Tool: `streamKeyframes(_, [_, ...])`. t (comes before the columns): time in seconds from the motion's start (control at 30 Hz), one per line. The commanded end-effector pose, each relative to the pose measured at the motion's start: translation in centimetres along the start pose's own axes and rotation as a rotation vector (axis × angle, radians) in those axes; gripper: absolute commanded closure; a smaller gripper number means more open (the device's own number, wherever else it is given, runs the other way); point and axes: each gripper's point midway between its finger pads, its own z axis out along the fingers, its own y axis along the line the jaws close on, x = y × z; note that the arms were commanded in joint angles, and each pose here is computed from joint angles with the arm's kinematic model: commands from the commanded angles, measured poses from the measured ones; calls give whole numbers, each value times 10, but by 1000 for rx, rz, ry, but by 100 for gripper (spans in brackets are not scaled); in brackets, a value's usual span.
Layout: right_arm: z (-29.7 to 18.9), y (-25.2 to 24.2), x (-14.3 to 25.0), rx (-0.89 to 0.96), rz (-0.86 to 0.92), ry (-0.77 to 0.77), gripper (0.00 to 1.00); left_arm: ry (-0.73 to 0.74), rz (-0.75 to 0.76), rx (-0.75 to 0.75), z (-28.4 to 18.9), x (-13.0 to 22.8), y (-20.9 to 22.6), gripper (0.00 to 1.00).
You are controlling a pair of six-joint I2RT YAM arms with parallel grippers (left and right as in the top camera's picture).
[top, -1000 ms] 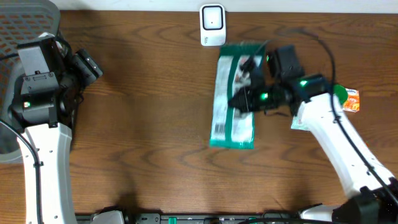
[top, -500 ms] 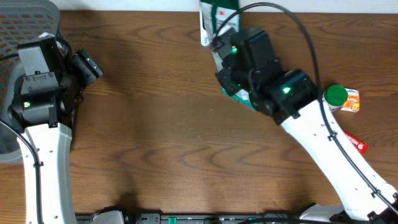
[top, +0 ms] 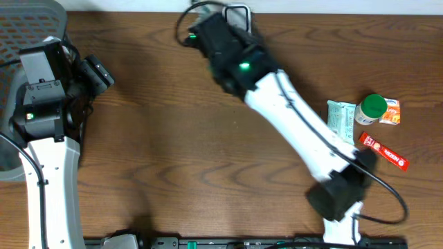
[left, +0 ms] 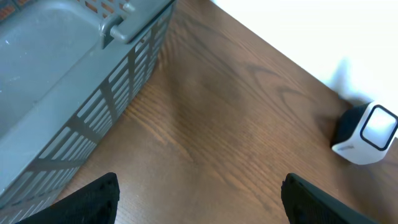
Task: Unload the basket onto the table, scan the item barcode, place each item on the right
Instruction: 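Carry the glove package up to the white scanner with the right gripper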
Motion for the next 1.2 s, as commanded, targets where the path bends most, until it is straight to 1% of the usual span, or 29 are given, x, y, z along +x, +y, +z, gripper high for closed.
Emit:
streamKeyframes(0.0, [-3, -25, -13, 214, -234, 92, 99, -10, -3, -10, 0, -4, 2, 16])
streamKeyframes(0.1, [20, -23, -33, 331, -379, 141, 99, -10, -3, -10, 0, -4, 2, 16])
streamKeyframes(0.23, [58, -14, -54, 436, -482, 173, 99, -10, -3, -10, 0, -4, 2, 16])
streamKeyframes(0.4, [119, 5, -57, 485, -656, 193, 99, -10, -3, -10, 0, -4, 2, 16])
streamKeyframes(0.47, [141, 14, -56, 490, -700, 176, 99, -10, -3, -10, 0, -4, 2, 16])
streamKeyframes(0.57, [165, 22, -59, 523, -684, 116, 99, -10, -3, -10, 0, -4, 2, 16])
streamKeyframes(0.67, [179, 25, -60, 552, -642, 63, 99, -5, -3, -12, 2, -3, 3, 16])
streamKeyframes(0.8, [182, 32, -73, 542, -562, -53, 99, 4, -2, -16, 6, -1, 3, 16])
streamKeyframes(0.87, [182, 35, -79, 538, -554, -95, 99, 7, -2, -17, 7, -1, 3, 16])
streamKeyframes(1.03, [188, 49, -84, 483, -605, -144, 99, 7, -2, -18, 7, -1, 3, 16])
streamKeyframes(1.17, [194, 55, -86, 446, -557, -202, 99, 7, -2, -18, 7, -1, 3, 16])
